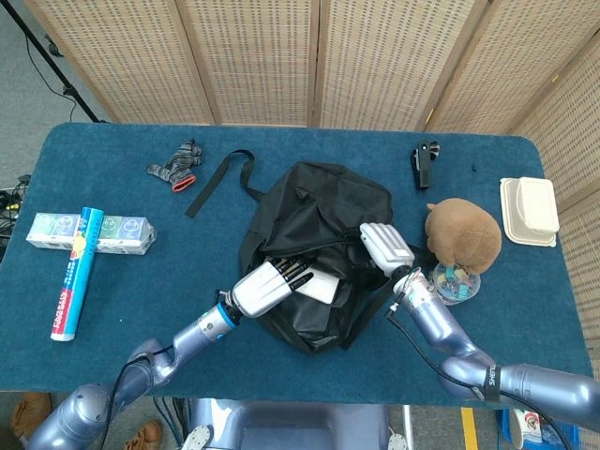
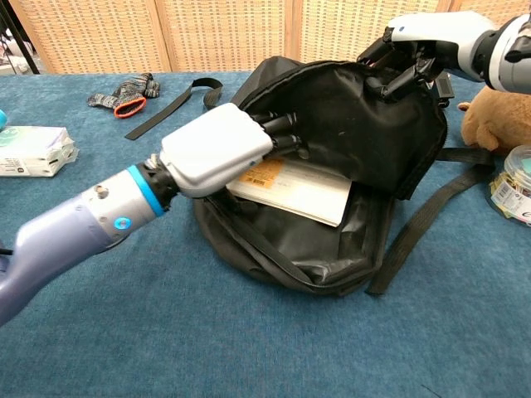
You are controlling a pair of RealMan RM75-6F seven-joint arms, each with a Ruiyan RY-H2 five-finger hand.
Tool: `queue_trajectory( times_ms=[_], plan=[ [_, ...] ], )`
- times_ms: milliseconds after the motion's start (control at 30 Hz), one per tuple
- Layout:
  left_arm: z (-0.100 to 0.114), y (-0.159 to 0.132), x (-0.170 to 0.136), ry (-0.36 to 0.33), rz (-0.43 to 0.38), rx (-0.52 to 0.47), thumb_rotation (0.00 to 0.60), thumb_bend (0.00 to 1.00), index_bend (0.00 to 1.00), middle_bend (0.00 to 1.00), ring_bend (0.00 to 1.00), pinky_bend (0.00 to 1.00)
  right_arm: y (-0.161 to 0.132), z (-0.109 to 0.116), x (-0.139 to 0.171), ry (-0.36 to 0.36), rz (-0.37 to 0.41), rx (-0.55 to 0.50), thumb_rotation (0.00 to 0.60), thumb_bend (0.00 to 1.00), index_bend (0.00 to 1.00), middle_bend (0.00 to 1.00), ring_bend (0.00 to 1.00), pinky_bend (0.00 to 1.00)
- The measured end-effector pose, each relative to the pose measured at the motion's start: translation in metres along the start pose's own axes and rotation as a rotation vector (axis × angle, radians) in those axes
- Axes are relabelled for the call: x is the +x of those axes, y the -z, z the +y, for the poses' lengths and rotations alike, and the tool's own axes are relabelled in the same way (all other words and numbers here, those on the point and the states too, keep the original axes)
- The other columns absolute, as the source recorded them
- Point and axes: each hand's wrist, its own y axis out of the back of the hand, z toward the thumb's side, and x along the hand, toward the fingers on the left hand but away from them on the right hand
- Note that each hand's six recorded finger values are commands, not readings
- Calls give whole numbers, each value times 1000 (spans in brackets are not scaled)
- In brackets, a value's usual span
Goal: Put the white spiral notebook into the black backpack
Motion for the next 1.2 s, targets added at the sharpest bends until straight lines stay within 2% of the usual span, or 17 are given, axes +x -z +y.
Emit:
queue_trajectory(
  times_ms=[333,667,767,833,900,933,1000,1100,1200],
  plan=[
    [18,10,-27,-48,-21,-100,600,97,285,123,219,605,14,2,-9,34,-43,31,600,689,545,587,495,622],
    [49,27,-64,-109,-20,-176,600,98,294,123,234,605,27,0,-9,44,-74,47,600,689,497,511,433,491],
    [62,38,-74,-130,5,-191,600,98,294,123,235,605,27,-1,-7,36,-67,41,600,673,457,446,386,420],
    [69,48,-80,-142,25,-188,600,98,295,125,235,605,24,-3,-5,19,-58,26,600,481,375,346,305,330],
    [77,60,-87,-153,53,-178,600,98,296,125,238,605,20,-7,-1,-14,-44,2,600,125,230,184,147,200],
    [79,65,-89,-155,65,-172,600,98,297,126,242,605,18,-9,1,-33,-38,-11,600,55,185,131,94,157],
    [84,76,-96,-154,92,-151,600,98,298,126,249,605,11,-15,7,-86,-20,-38,600,0,81,22,8,46],
    [86,87,-105,-150,124,-126,600,98,302,128,251,605,2,-20,19,-164,4,-57,600,0,6,0,0,0],
    [88,96,-114,-153,152,-113,600,98,305,129,250,605,-5,-20,31,-210,24,-68,600,0,0,0,0,0]
  ],
)
